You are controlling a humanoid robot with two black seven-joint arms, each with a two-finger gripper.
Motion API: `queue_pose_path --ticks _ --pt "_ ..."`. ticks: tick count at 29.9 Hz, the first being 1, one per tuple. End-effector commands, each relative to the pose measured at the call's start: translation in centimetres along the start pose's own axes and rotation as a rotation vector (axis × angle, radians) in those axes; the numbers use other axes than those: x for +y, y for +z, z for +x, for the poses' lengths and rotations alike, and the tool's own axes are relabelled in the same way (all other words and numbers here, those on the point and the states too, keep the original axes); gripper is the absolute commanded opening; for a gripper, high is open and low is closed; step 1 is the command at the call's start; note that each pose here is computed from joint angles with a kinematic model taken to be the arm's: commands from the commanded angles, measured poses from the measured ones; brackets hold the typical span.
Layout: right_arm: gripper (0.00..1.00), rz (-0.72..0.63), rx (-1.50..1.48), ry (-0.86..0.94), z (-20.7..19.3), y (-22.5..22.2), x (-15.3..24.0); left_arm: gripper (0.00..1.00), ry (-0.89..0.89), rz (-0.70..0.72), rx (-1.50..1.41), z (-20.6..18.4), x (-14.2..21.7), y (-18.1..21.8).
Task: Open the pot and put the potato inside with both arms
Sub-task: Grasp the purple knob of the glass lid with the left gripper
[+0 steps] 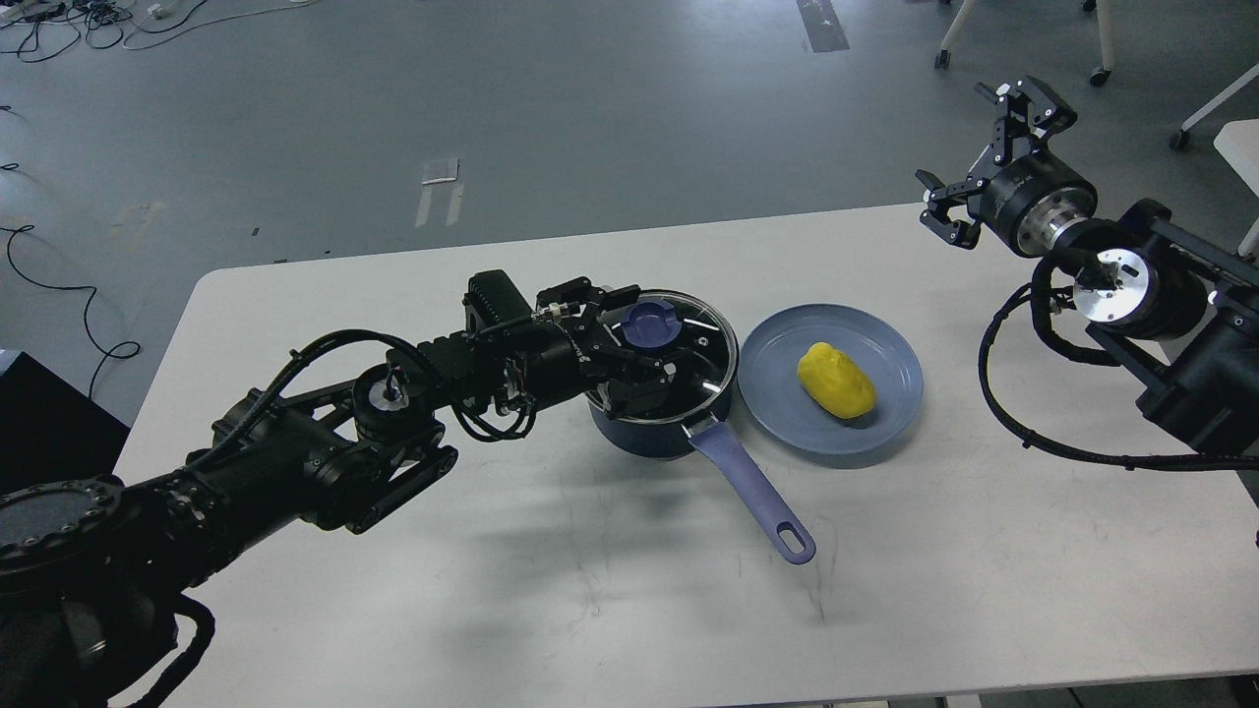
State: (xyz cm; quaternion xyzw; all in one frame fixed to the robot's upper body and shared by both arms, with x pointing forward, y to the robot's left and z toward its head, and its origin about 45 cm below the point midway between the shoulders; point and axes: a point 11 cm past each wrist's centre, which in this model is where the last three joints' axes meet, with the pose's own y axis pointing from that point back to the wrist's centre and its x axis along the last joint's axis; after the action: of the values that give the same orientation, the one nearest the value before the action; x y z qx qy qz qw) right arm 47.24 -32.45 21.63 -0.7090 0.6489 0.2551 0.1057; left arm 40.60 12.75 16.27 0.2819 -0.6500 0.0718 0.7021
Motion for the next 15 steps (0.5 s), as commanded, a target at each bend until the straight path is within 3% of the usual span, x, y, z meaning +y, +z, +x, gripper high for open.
queue_pose_path --ticks 1,9,12,15 --pt "1.00 0.001 0.000 0.001 0.07 0.02 0.03 0.98 -0.003 0.002 0.001 -0.15 0.01 -0.03" --pt "1.00 0.002 0.003 0.007 0.35 -0.09 0.12 0.96 -0.013 0.022 0.000 -0.47 -0.25 -0.43" --pt "1.00 0.001 0.003 0.010 0.45 -0.04 0.15 0.84 -0.015 0.025 -0.002 -0.48 -0.34 -0.53" --pt "1.00 -0.002 0.003 0.012 0.56 0.12 0.21 0.65 -0.018 0.026 -0.005 -0.48 -0.33 -0.57"
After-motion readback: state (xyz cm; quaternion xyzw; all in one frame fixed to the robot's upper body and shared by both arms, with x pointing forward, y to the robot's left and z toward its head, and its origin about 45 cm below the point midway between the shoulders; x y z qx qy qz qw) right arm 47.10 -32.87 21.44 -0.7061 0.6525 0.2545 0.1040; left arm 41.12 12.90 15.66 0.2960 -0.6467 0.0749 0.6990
